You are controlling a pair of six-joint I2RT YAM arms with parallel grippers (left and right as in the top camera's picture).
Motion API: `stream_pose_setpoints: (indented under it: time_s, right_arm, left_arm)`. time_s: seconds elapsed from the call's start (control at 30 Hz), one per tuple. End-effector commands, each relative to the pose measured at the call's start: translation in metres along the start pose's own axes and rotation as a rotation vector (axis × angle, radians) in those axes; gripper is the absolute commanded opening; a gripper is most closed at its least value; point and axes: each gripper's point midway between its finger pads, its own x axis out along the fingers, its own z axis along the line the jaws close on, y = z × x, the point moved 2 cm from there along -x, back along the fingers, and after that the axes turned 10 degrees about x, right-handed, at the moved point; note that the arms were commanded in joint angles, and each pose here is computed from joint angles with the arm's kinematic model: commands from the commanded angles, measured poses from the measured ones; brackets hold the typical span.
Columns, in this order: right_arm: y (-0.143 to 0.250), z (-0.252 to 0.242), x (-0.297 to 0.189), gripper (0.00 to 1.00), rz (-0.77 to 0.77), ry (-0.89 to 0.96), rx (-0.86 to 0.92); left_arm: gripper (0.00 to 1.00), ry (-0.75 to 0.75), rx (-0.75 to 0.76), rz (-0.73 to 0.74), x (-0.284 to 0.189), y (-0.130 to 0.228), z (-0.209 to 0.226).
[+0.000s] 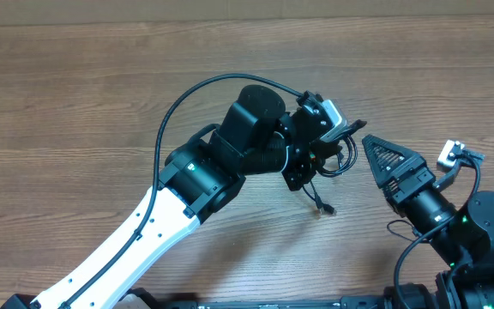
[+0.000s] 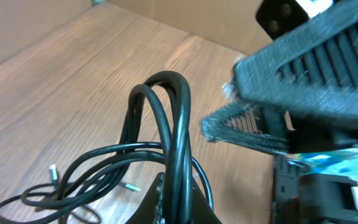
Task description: Untangle cables
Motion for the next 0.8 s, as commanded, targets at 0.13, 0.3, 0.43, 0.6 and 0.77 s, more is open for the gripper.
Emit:
stream_pose_setpoints:
  time_s: [0.13,0.3,0.43,0.6,0.77]
  right_arm:
    - [-0.013,-0.003,-0.003,1.0,-0.083,0.039,-0.259]
    - [-0.022,-0.018,-0.005,1.0,-0.146,0.123,-0.241]
    - [-0.022,-0.018,-0.005,1.0,-0.147,0.126,-0.241]
    - [-0.023,-0.019,-0.005,1.0,-0.146,0.129,-0.262]
    - [-0.032,-0.029,0.003,1.0,-0.176,0.19,-0.254]
  left_arm:
    - [0.04,0.221,0.021,-0.095,-0.009,-0.023,-0.033]
    - [0.04,0.33,0.047,-0.145,-0.015,-0.032,-0.049]
    - [0.04,0.346,0.05,-0.15,-0.016,-0.033,-0.051]
    - [0.04,0.473,0.084,-0.203,-0.025,-0.041,-0.069]
    - [0.04,0.582,0.131,-0.246,-0.03,-0.049,-0.093]
